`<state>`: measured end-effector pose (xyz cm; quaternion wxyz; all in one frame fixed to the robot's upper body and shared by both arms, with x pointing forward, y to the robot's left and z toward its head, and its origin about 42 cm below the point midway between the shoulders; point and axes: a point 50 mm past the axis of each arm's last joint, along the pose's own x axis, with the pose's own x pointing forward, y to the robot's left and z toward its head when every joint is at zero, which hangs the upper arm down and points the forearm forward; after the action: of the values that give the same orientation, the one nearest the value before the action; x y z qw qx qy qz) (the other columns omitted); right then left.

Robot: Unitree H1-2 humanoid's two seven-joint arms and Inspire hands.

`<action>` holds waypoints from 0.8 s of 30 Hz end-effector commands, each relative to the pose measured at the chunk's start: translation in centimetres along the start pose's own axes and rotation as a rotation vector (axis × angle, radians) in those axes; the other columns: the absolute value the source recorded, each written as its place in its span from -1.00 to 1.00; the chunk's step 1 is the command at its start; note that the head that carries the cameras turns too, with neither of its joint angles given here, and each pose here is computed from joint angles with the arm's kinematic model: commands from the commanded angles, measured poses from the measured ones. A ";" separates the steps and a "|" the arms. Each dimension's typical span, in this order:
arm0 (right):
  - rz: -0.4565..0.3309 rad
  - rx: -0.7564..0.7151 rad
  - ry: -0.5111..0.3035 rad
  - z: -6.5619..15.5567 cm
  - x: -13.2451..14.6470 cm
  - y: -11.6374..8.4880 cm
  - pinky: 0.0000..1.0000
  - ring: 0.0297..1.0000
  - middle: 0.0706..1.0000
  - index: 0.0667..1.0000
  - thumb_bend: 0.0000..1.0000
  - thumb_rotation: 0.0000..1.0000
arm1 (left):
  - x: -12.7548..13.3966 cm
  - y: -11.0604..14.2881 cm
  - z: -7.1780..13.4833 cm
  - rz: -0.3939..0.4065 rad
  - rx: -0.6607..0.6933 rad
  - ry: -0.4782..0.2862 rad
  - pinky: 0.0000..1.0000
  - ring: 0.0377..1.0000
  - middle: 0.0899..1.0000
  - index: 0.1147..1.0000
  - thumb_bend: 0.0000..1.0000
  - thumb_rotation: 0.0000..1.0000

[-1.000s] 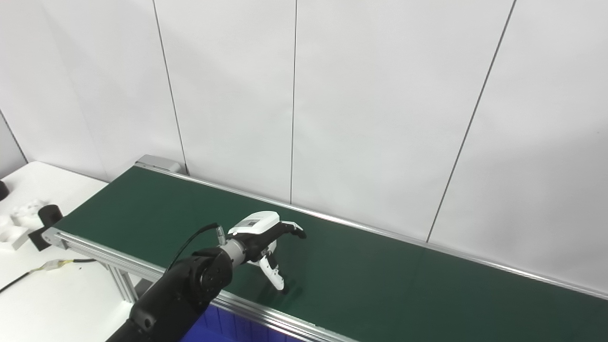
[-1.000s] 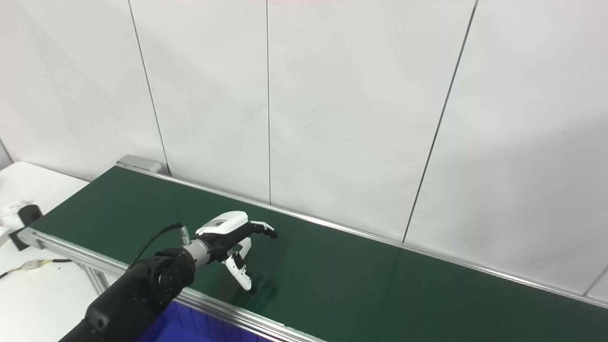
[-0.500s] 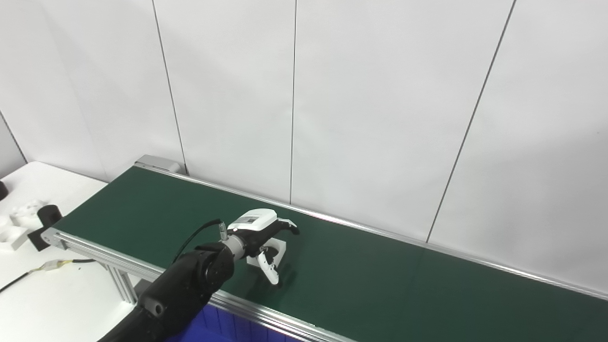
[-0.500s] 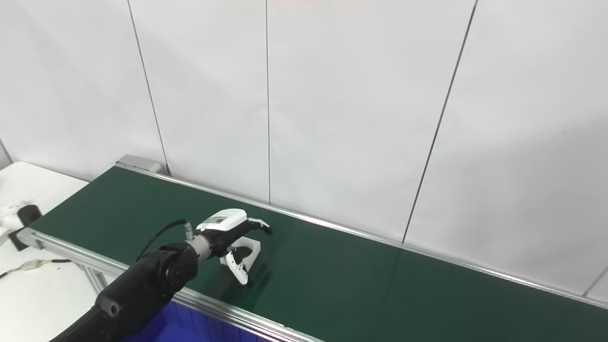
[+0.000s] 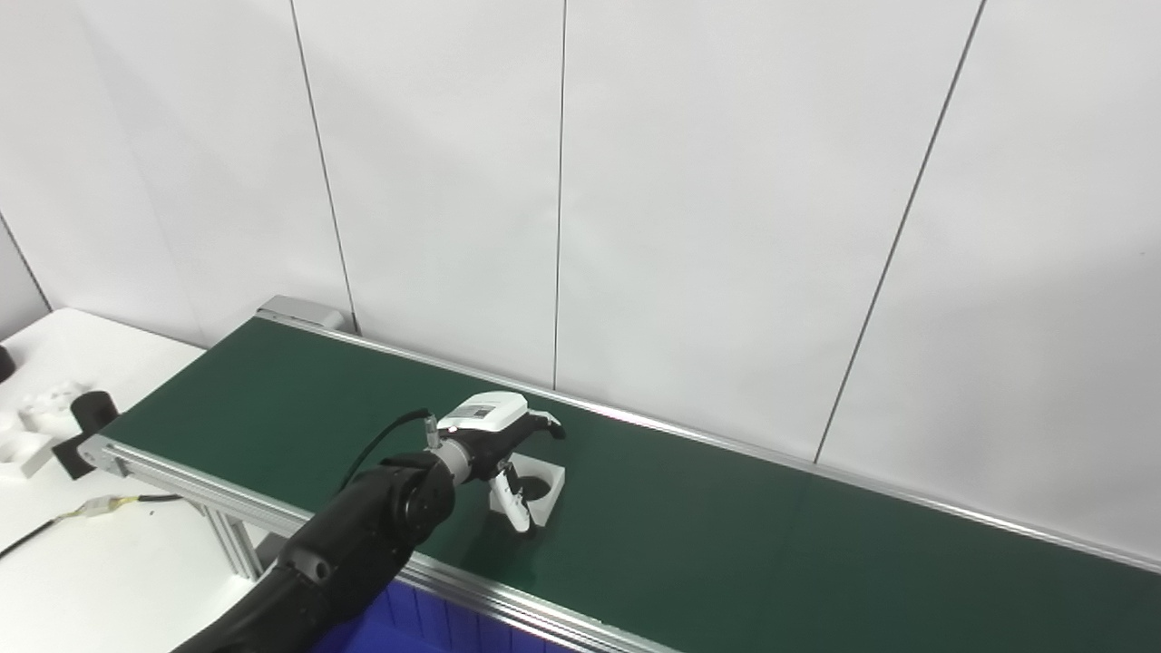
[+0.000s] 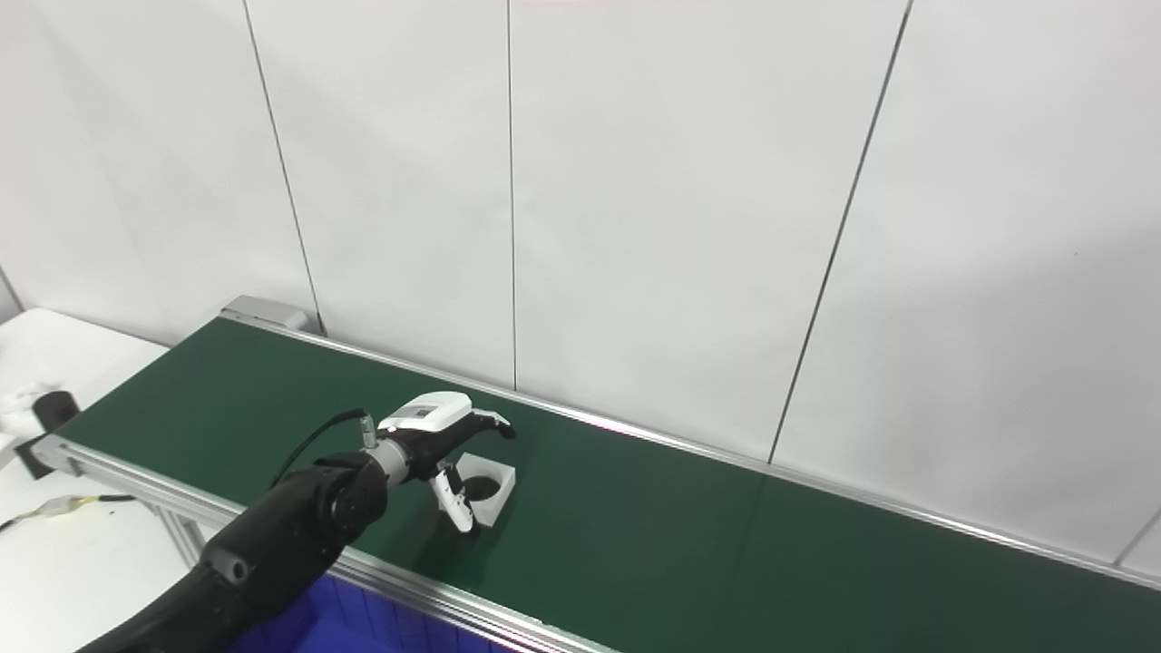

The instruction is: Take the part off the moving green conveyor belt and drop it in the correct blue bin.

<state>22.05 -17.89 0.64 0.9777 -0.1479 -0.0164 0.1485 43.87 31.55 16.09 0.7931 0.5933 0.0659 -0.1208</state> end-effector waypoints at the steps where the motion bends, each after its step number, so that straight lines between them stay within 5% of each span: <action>1: -0.019 0.022 -0.095 1.4 0.5 0.0 0.40 0.57 0.61 0.81 0.24 0.52 | 1.0 3.0 0.9 0.095 0.027 -0.009 0.79 0.74 0.77 0.62 0.84 -1.00; 24: -0.022 0.018 -0.103 1.6 0.4 0.3 0.38 0.56 0.60 0.80 0.27 0.52 | 3.4 -1.6 2.8 0.061 0.079 0.018 0.78 0.73 0.70 0.60 0.75 -1.00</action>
<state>21.81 -17.50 0.67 0.9776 -0.1489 -0.0197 0.1473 45.74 28.11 13.24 0.7801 0.6112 0.0750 -0.1106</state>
